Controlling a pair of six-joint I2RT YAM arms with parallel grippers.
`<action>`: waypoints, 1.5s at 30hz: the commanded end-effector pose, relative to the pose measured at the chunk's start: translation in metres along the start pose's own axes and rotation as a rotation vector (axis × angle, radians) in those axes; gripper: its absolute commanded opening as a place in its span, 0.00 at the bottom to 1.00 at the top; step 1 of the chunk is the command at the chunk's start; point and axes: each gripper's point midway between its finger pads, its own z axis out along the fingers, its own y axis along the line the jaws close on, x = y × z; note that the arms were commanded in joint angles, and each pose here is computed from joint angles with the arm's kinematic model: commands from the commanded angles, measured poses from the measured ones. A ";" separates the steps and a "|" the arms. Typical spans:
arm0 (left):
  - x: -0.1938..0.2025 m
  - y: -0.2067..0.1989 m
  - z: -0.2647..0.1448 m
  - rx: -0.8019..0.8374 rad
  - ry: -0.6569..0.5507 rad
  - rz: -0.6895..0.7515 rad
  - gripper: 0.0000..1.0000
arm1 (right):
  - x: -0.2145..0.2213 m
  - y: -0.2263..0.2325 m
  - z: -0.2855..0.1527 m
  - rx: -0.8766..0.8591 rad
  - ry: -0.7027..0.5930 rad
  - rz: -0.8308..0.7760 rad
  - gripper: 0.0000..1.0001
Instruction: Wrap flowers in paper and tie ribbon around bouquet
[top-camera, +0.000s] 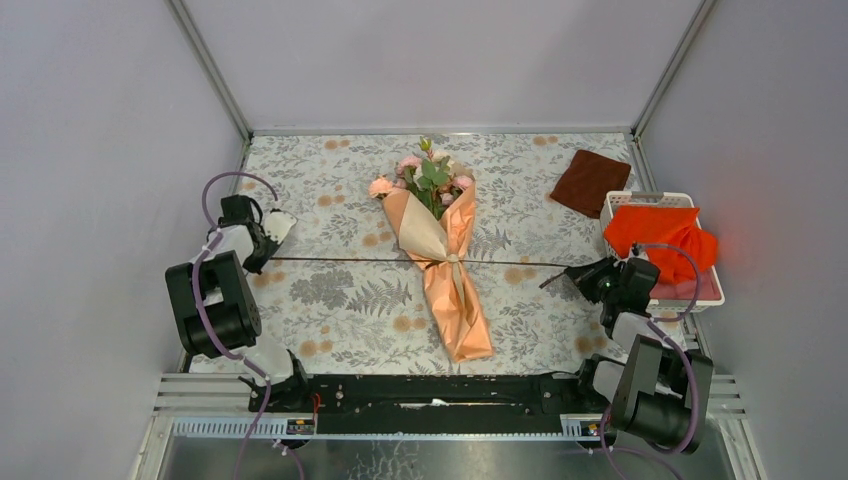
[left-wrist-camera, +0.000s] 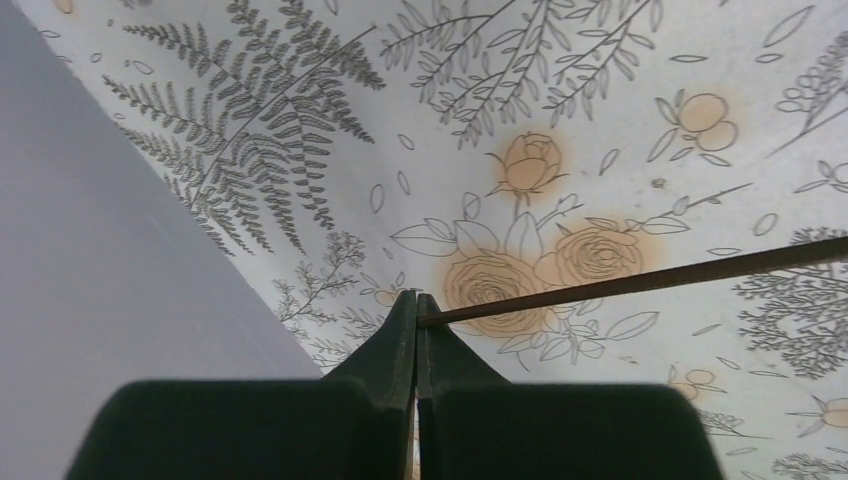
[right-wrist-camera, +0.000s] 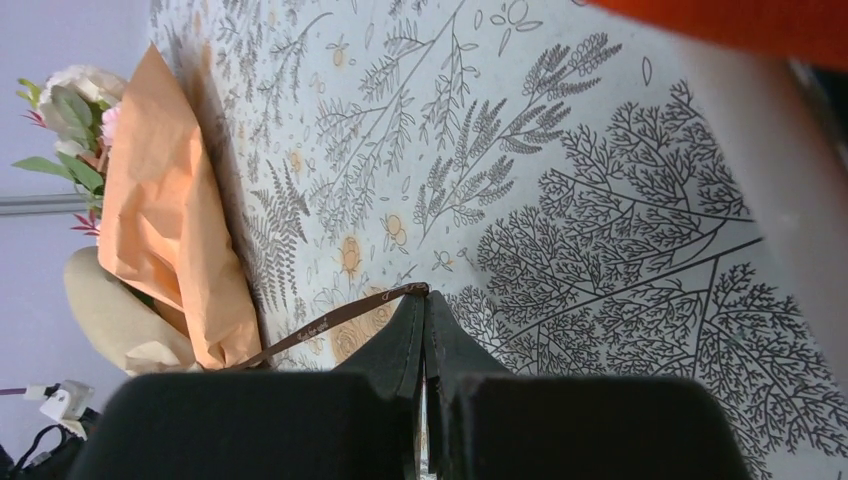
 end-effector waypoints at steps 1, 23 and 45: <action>0.002 0.041 -0.004 -0.147 0.010 0.003 0.00 | -0.028 0.011 -0.002 -0.041 -0.094 -0.036 0.00; -0.164 -0.149 -0.106 0.299 -0.367 0.480 0.00 | 0.094 0.169 -0.005 -0.371 0.287 -0.607 0.00; -0.060 -0.052 0.006 -0.140 -0.071 0.211 0.00 | -0.020 0.317 -0.111 -0.719 -0.271 -0.459 0.00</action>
